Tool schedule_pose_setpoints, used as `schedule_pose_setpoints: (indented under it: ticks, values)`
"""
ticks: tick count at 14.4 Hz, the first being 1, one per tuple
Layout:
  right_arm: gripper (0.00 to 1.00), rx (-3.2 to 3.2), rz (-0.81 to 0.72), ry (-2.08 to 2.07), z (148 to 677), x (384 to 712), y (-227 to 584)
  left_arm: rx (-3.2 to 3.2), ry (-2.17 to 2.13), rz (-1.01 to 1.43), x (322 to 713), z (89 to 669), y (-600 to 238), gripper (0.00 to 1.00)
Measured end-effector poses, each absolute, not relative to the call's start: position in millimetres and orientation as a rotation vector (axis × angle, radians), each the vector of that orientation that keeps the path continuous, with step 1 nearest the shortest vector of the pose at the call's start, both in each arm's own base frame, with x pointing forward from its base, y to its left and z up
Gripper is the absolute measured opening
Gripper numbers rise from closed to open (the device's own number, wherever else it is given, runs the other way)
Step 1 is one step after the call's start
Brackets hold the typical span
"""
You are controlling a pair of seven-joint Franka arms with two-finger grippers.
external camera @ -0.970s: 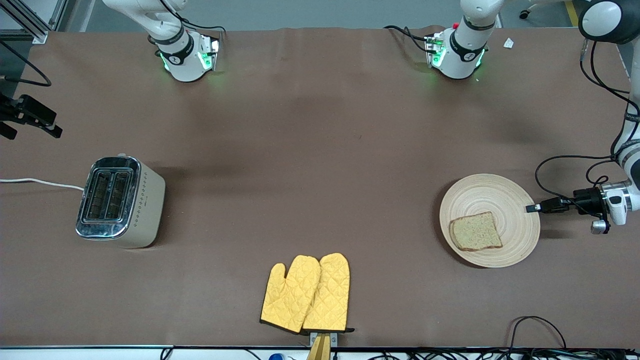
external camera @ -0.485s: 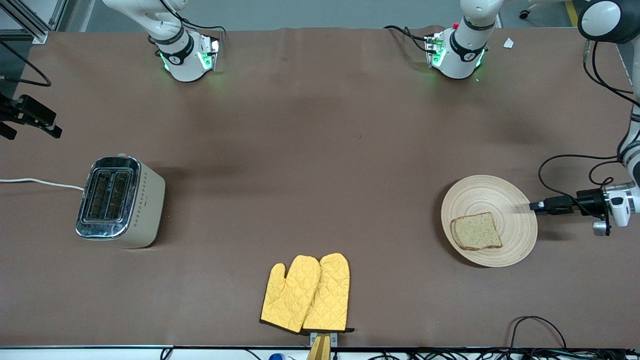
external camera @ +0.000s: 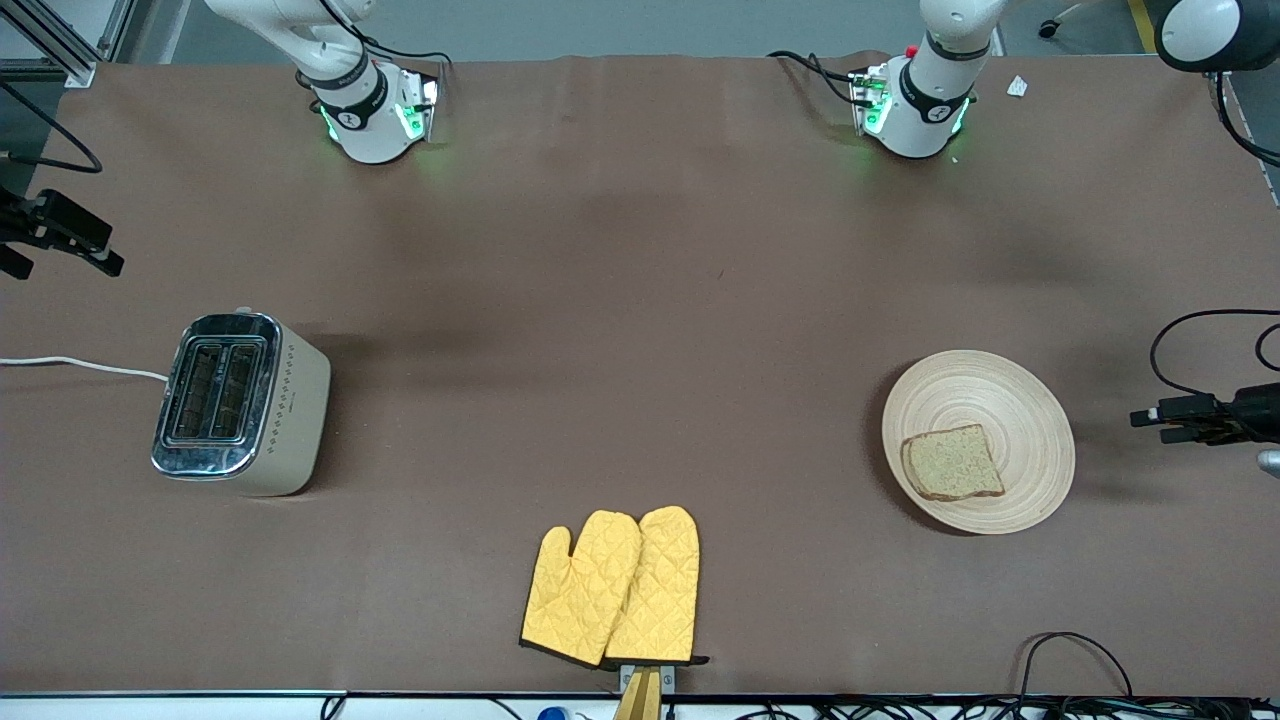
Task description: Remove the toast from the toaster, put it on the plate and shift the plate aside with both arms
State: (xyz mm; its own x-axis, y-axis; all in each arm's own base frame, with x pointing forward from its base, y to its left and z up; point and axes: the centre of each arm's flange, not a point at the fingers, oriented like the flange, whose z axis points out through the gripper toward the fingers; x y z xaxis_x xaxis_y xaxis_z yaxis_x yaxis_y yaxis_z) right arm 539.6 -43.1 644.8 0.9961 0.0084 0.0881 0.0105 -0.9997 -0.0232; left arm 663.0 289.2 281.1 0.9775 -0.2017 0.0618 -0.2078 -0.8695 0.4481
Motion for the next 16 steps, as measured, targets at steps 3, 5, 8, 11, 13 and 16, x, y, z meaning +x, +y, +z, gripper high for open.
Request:
schedule_pose_setpoints:
  ticks: [3,5,8,11,13,16]
  values:
    - [1.0,-3.115,-0.138,-0.015,645.1,539.6,-43.2,2.849,-0.276,0.025,690.6,370.5,229.5,1.0]
    - [1.0,-3.115,-0.139,-0.015,645.3,539.6,-43.2,2.945,-0.256,0.069,700.7,436.3,167.0,1.0]
    - [1.0,-3.115,-0.14,-0.015,645.4,539.6,-43.2,3.011,-0.214,0.069,696.5,495.9,83.3,1.0]
    - [1.0,-3.115,-0.14,-0.015,645.4,539.7,-43.2,3.027,-0.152,0.032,683.5,526.6,38.4,1.0]
    - [1.0,-3.115,-0.141,-0.015,645.5,539.7,-43.2,3.037,-0.117,0.011,671.1,548.8,20.7,1.0]
    - [1.0,-3.115,-0.141,-0.015,645.5,539.7,-43.2,3.052,-0.104,0.021,651.1,585.6,-0.1,1.0]
